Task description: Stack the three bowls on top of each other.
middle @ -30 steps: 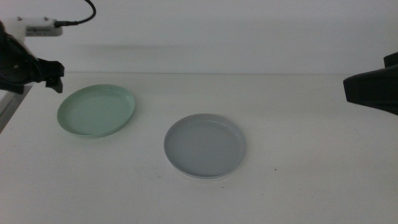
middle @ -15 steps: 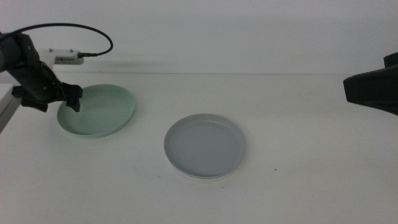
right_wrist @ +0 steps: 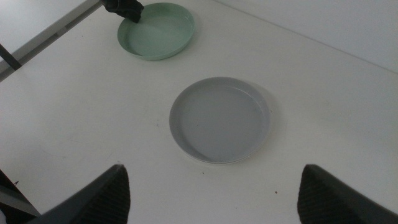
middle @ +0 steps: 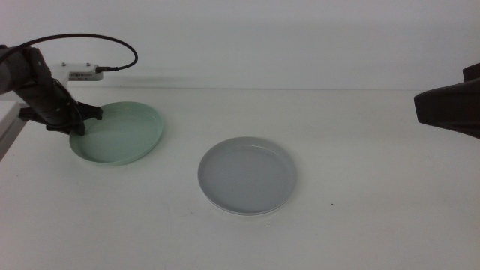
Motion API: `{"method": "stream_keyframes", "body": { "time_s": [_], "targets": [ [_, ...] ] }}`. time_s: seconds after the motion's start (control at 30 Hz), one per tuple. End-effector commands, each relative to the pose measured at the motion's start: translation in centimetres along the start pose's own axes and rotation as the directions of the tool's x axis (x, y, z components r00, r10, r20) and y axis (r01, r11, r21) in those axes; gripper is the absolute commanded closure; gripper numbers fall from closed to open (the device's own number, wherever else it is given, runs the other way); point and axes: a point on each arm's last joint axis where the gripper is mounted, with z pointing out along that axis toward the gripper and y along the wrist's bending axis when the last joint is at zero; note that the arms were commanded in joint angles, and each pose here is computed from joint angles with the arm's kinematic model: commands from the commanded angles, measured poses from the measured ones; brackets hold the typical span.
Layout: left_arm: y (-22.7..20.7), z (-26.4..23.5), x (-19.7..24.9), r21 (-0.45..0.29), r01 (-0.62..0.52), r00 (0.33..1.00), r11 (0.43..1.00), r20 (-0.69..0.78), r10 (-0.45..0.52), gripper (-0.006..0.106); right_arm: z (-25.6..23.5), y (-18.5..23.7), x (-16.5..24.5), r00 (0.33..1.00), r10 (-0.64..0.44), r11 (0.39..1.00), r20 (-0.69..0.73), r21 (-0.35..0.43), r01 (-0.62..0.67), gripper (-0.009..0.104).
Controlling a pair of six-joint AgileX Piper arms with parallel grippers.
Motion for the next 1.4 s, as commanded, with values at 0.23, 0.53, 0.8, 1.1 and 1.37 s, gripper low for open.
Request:
{"method": "stream_keyframes", "body": {
  "time_s": [0.23, 0.53, 0.8, 1.1, 1.37],
  "targets": [
    [-0.5, -6.2, -1.1, 0.015, -0.005, 1.0, 1.0, 0.019, 0.004, 0.102, 0.0, 0.0, 0.0, 1.0, -0.011, 1.0, 0.008, 0.005, 0.011, 0.002],
    [-8.6, -17.1, 0.2, 0.131, -0.148, 0.986, 0.98, 0.092, 0.136, 0.102, 0.0, 0.0, 0.0, 1.0, -0.011, 1.0, 0.008, 0.005, 0.011, 0.002],
    [-19.0, -16.6, 2.7, 0.28, -0.296, 0.955, 0.913, 0.106, 0.276, 0.102, 0.0, -0.1, 0.0, 1.0, -0.011, 1.0, 0.01, 0.006, 0.011, 0.002],
    [-23.7, -12.9, 4.6, 0.321, -0.307, 0.951, 0.896, 0.065, 0.303, 0.102, 0.0, -0.1, 0.0, 1.0, -0.011, 1.0, 0.01, 0.006, 0.011, 0.002],
    [-24.4, -9.2, 5.0, 0.329, -0.28, 0.956, 0.902, 0.013, 0.292, 0.102, 0.0, -0.1, 0.0, 1.0, -0.011, 1.0, 0.01, 0.006, 0.011, 0.002]
  ]
}}
